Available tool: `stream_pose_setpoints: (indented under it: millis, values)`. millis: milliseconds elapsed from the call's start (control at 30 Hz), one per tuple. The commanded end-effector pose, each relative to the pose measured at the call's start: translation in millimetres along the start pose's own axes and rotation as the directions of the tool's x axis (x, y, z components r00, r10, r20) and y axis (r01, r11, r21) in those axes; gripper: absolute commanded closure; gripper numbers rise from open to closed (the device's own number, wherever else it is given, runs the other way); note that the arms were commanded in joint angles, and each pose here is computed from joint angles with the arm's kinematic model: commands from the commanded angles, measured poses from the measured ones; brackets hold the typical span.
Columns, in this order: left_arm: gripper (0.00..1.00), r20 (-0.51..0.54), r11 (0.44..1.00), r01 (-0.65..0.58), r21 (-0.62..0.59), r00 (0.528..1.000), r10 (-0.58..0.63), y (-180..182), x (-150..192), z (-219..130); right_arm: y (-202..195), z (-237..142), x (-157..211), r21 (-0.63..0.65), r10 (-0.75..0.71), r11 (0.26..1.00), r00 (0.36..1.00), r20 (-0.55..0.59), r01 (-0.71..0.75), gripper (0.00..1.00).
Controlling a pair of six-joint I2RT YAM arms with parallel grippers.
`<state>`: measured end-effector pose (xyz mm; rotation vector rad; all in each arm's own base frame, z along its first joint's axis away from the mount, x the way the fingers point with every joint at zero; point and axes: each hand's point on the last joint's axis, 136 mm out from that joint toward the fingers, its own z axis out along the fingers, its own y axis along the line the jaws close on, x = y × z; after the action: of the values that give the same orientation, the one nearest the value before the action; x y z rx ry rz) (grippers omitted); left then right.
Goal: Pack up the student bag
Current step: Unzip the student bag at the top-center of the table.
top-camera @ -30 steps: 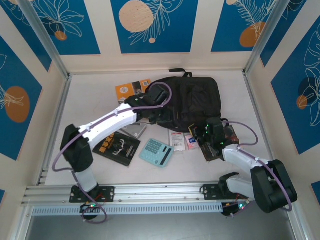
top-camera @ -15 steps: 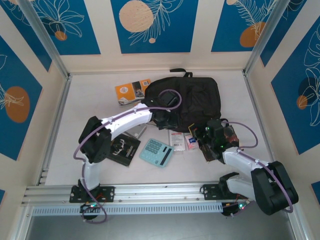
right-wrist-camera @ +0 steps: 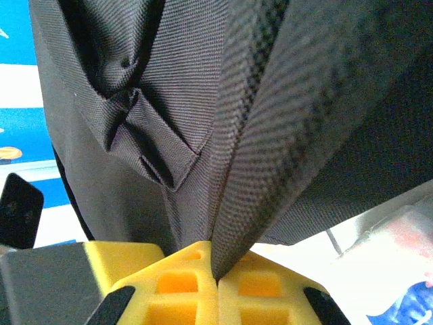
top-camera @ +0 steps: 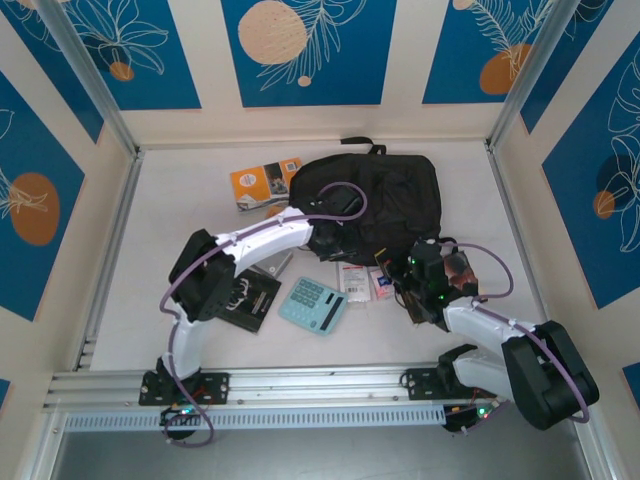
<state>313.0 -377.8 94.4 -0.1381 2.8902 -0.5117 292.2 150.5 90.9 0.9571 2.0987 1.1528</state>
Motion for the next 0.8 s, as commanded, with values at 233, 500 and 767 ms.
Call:
stream_pose_setpoints:
  millis: [233,500,767]
  values:
    - [0.52,0.065,0.983,0.095,-0.155,0.994,-0.086,20.1,-16.5,15.0,13.0,-0.8,19.0,-0.056,-0.096,0.994,0.994,-0.051,0.093,1.00]
    - [0.58,0.070,0.979,0.076,-0.191,0.995,-0.064,21.4,-22.8,19.9,15.8,-1.0,21.4,-0.066,-0.117,0.991,0.991,-0.058,0.113,1.00]
    - [0.98,0.077,0.972,0.060,-0.227,0.996,-0.043,31.6,-25.2,20.9,16.2,-1.4,20.2,-0.062,-0.127,0.990,0.990,-0.052,0.124,1.00]
